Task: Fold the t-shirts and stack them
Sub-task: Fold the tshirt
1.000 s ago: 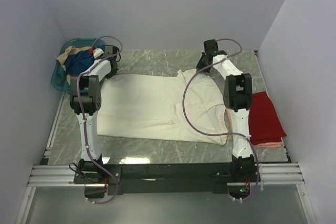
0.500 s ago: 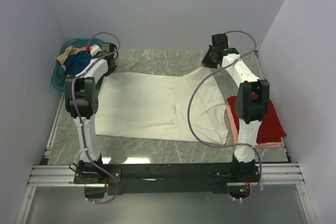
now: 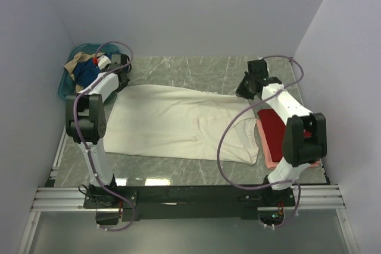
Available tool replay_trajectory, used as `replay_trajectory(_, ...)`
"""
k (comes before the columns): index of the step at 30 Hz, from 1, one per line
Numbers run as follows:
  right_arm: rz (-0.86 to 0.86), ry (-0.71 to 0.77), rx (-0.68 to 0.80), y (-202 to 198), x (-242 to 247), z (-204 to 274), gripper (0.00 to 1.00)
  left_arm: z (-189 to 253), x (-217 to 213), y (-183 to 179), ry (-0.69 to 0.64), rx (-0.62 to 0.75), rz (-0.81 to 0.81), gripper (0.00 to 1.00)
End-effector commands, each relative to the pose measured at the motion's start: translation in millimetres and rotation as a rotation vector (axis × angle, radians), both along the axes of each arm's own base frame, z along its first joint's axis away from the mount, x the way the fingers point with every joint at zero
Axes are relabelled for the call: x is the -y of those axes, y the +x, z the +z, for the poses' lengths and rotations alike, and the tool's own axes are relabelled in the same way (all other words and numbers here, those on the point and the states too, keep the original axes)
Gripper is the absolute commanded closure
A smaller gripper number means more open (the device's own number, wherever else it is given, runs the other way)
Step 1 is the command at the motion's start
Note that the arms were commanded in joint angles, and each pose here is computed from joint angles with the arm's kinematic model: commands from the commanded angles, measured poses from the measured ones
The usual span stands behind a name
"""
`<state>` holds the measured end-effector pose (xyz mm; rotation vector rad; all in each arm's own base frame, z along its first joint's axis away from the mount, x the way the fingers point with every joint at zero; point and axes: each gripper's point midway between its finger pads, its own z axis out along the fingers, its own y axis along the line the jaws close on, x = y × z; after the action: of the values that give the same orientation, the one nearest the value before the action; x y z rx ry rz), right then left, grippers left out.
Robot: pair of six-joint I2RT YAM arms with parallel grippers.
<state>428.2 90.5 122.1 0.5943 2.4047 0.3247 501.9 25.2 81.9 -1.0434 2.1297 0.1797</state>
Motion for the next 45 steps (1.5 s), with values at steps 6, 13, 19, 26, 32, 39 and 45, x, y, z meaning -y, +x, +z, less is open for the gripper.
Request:
replay_trajectory(6, -0.014, 0.058, 0.102, -52.3, 0.7, 23.1, 1.00, 21.3, 2.3, -27.6, -0.082, 0.113, 0.061, 0.99)
replay_trajectory(13, 0.023, 0.060, 0.050, -102.0, -0.5, -3.2, 1.00, 19.7, 4.8, -51.2, -0.140, 0.162, 0.104, 0.99)
replay_trajectory(19, 0.040, 0.069, 0.040, -122.3, -1.0, -16.2, 1.00, 27.1, -4.3, -71.0, -0.117, 0.193, 0.146, 0.99)
replay_trajectory(26, 0.050, 0.073, 0.023, -131.0, -1.4, -24.0, 1.00, 27.4, -20.7, -94.6, -0.107, 0.217, 0.202, 0.99)
replay_trajectory(32, 0.077, 0.105, 0.000, -140.5, -7.7, -36.6, 1.00, 11.9, -22.1, -109.8, -0.126, 0.205, 0.205, 0.99)
replay_trajectory(39, 0.120, 0.150, -0.039, -155.3, -16.5, -51.8, 0.95, 0.9, -27.8, -123.2, -0.165, 0.216, 0.223, 0.97)
replay_trajectory(45, 0.186, 0.181, 0.027, -164.3, -23.4, -32.6, 0.54, 8.5, -24.1, -131.6, -0.202, 0.267, 0.199, 0.61)
